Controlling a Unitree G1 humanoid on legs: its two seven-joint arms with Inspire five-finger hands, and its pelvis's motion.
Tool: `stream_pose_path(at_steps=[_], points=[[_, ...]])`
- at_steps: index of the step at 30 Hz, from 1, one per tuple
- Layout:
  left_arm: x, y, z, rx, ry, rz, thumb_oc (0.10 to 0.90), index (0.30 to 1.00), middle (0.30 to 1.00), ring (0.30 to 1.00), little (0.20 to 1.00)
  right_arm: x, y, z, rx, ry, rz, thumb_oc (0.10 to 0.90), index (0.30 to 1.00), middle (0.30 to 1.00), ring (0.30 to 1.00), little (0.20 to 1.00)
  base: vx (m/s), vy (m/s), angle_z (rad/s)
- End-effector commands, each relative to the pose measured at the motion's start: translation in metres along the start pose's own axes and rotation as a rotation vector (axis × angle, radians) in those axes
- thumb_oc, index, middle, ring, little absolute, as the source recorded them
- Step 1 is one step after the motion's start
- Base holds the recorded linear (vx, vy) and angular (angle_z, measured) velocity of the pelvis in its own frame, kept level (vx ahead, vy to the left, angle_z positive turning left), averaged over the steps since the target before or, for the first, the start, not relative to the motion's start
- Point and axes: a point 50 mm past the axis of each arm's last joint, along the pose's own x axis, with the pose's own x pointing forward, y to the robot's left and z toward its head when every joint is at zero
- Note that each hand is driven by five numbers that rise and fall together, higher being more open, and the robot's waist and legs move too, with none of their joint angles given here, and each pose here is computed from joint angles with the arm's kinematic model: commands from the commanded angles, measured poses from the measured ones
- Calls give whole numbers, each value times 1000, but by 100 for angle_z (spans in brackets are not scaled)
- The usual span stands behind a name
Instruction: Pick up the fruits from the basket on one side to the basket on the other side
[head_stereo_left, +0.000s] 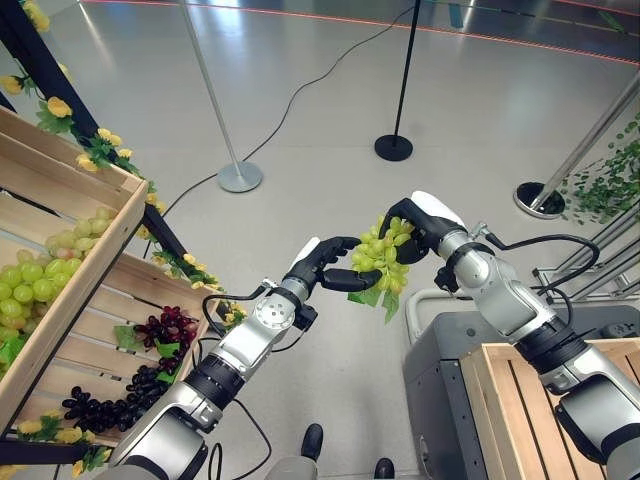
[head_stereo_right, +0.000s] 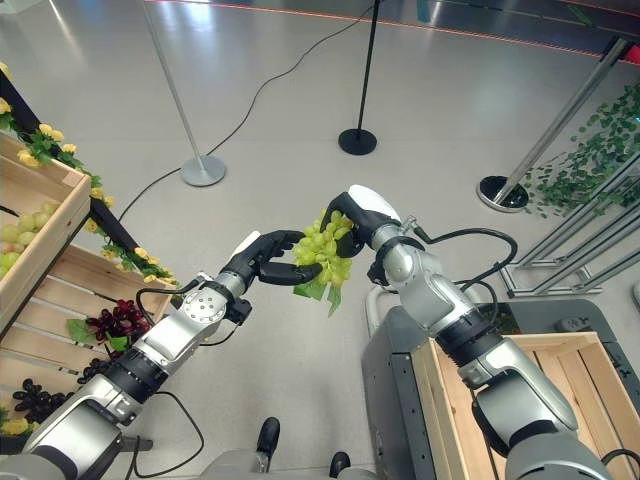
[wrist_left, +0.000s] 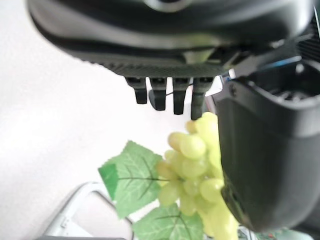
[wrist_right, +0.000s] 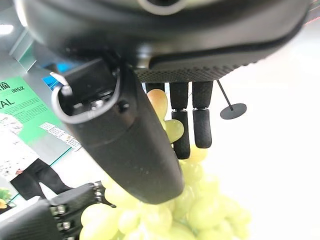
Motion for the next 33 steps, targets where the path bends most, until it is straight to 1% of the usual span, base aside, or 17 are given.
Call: stream_pose_path(at_steps=[1, 10, 16, 19, 23, 28, 29, 30, 33], points=[[10, 6, 13, -36, -74, 93, 800, 900, 900, 900, 900, 1, -46, 60, 1, -268, -117, 400, 300, 300, 300, 300, 4, 6, -3], [12, 6, 14, -38, -74, 119, 800, 900, 900, 900, 900, 3, -36, 64, 78, -284, -34, 400, 300, 300, 300, 300, 1, 2, -2], [13, 3, 13, -73, -71, 92, 800, 900, 900, 900, 900, 3, -33, 69, 117, -314, -8, 400, 300, 300, 300, 300, 0, 0, 0], [13, -5, 13, -116, -75, 30, 800, 900, 900, 900, 900, 1, -31, 73, 164, -346, 4, 400, 300, 300, 300, 300, 0, 0, 0], [13, -15, 9, -178, -61, -49, 800, 900, 900, 900, 900, 0, -32, 80, 182, -393, -13, 400, 300, 300, 300, 300, 0, 0, 0], [11, -34, 0, -330, -26, -207, 800, 900, 900, 900, 900, -5, -39, 94, 197, -488, -74, 400, 300, 300, 300, 300, 0, 0, 0], [11, -34, 0, -330, -26, -207, 800, 900, 900, 900, 900, -5, -39, 94, 197, -488, -74, 400, 300, 300, 300, 300, 0, 0, 0], [10, -39, -4, -375, -9, -254, 800, 900, 900, 900, 900, -6, -41, 98, 190, -511, -97, 400, 300, 300, 300, 300, 0, 0, 0], [8, -44, -9, -457, 10, -315, 800, 900, 900, 900, 900, -8, -43, 101, 191, -535, -108, 400, 300, 300, 300, 300, 0, 0, 0]])
